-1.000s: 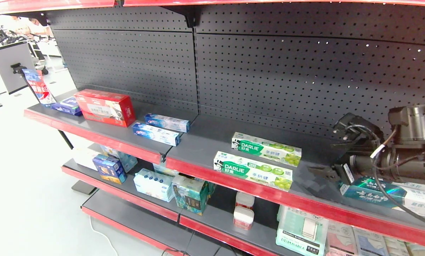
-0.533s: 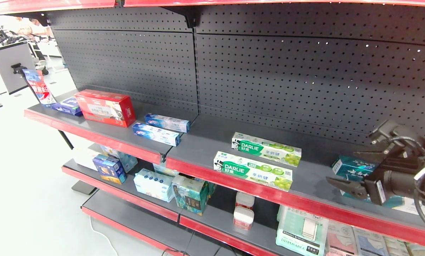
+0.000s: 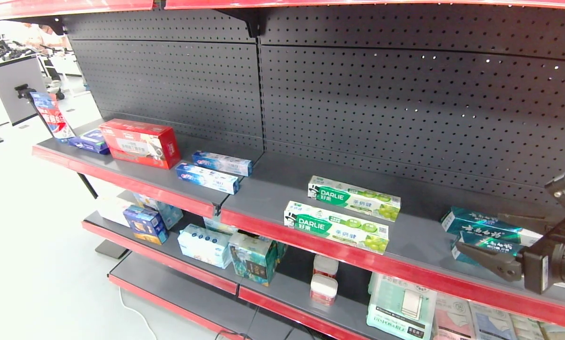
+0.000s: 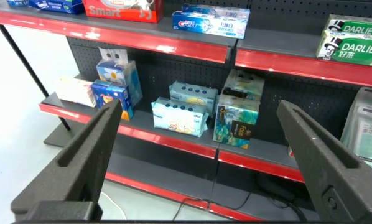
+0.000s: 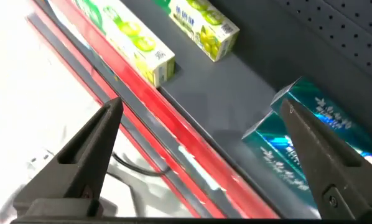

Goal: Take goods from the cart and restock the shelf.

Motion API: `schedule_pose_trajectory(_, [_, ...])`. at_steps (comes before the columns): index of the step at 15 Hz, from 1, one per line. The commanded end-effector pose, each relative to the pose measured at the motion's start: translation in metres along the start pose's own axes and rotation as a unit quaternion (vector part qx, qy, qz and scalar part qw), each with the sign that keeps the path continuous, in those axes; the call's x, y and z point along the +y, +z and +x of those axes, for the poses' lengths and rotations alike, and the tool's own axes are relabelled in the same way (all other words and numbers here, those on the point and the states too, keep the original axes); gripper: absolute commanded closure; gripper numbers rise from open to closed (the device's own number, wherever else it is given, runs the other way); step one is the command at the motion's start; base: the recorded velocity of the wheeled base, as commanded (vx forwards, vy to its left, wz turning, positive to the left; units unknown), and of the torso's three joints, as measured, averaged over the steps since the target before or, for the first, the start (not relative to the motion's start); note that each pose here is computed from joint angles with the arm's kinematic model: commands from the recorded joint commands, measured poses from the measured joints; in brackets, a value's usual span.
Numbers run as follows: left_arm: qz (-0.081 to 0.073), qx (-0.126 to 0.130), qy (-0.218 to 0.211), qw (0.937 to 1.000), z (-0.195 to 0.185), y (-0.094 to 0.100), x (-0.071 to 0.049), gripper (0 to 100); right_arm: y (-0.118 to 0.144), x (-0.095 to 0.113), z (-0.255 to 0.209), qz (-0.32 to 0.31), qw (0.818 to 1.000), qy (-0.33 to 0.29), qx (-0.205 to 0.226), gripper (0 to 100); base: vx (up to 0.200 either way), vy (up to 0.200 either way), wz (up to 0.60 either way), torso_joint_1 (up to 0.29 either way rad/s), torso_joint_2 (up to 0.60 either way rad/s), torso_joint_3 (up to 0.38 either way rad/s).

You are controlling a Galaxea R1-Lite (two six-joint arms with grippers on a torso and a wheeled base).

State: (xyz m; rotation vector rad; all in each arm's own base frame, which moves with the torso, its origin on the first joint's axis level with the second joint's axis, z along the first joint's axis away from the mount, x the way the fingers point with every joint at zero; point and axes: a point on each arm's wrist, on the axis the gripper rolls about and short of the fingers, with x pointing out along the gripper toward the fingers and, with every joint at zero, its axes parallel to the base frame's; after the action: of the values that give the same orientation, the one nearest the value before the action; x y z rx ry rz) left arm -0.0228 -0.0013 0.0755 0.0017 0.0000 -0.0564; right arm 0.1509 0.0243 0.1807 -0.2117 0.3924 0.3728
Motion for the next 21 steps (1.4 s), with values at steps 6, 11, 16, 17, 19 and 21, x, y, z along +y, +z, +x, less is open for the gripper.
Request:
schedule_pose_trajectory(6, [0.000,0.000,0.000,1.0000,0.000,0.000,0.000,0,-0.013,0.009,-0.047,0.090,0.993,-0.028,-0.072,0,0.000,0.000,0.00,0.000,0.00,0.000])
schedule_pose_trajectory(11, [0.000,0.000,0.000,1.0000,0.000,0.000,0.000,0,-0.052,0.020,-0.078,0.071,0.990,-0.060,-0.106,0,0.000,0.000,0.00,0.000,0.00,0.000])
schedule_pose_trajectory(16, [0.000,0.000,0.000,1.0000,0.000,0.000,0.000,0,-0.073,0.033,-0.099,0.059,0.982,-0.088,-0.155,0,0.000,0.000,0.00,0.000,0.00,0.000])
schedule_pose_trajectory(17, [0.000,0.000,0.000,1.0000,0.000,0.000,0.000,0,-0.078,0.035,-0.100,0.060,0.982,-0.094,-0.154,0,0.000,0.000,0.00,0.000,0.00,0.000])
schedule_pose_trajectory(19, [0.000,0.000,0.000,1.0000,0.000,0.000,0.000,0,-0.095,0.042,-0.105,0.070,0.983,-0.109,-0.133,0,0.000,0.000,0.00,0.000,0.00,0.000])
schedule_pose_trajectory(21, [0.000,0.000,0.000,1.0000,0.000,0.000,0.000,0,-0.102,0.047,-0.110,0.065,0.979,-0.127,-0.143,0,0.000,0.000,0.00,0.000,0.00,0.000])
